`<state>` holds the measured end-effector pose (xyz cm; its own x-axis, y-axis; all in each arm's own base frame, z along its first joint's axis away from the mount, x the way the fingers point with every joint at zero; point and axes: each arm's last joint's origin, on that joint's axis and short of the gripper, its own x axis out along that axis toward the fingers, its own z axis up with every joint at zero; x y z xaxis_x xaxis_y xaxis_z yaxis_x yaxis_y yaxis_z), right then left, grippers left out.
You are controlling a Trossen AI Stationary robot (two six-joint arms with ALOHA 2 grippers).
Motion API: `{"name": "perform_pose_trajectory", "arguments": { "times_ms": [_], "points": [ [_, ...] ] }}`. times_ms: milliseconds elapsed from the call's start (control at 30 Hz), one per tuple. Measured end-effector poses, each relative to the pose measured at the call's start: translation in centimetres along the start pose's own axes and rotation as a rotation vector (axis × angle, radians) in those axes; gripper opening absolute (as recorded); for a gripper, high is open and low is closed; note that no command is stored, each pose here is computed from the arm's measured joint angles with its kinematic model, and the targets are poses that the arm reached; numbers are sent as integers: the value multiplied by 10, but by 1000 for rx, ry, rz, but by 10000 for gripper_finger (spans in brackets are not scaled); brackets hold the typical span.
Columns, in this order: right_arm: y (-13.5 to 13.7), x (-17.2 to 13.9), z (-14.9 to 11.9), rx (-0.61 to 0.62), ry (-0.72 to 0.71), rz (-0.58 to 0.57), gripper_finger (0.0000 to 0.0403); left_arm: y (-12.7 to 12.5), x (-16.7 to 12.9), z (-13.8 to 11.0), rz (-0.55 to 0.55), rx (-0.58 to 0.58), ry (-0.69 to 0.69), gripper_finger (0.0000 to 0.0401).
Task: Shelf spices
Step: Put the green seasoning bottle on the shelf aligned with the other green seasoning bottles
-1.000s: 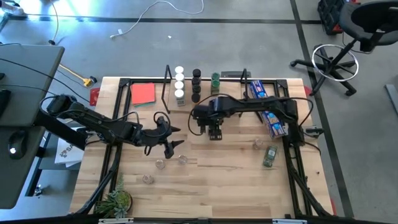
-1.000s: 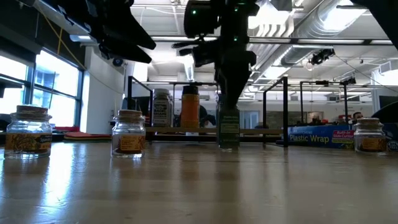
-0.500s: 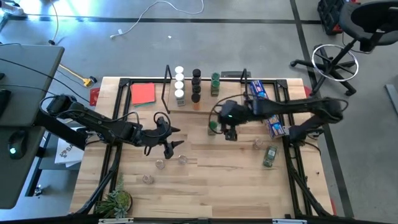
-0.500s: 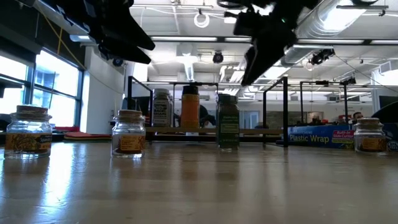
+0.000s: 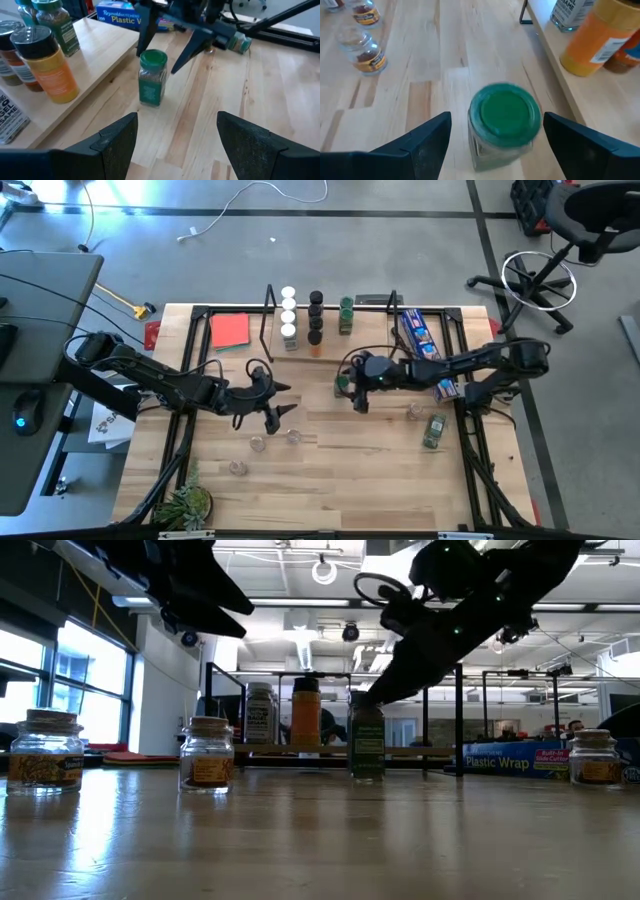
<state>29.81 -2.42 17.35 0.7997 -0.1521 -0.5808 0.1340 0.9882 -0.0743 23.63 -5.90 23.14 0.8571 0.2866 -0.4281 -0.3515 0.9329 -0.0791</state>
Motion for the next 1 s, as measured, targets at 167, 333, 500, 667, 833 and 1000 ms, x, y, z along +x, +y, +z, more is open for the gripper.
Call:
{"name": "perform_pose_trajectory", "arguments": {
  "times_ms": [167,333,500,667,833,1000],
  "points": [
    [1,11,5,20,11,0,312,0,0,1,-3,-5,-7,268],
    [1,11,10,23,19,0,295,0,0,1,-3,-6,-8,268],
    [0,10,15,18,61,-3,234,0,0,1,-3,-5,-8,268],
    [0,9,27,14,56,-6,193,0,0,1,-3,-5,-7,268],
    [-19,3,60,-63,21,-48,193,0,0,1,-3,-5,-7,268],
    [-65,-6,79,-115,51,-134,193,0,0,1,-3,-4,-5,268]
  ]
}}
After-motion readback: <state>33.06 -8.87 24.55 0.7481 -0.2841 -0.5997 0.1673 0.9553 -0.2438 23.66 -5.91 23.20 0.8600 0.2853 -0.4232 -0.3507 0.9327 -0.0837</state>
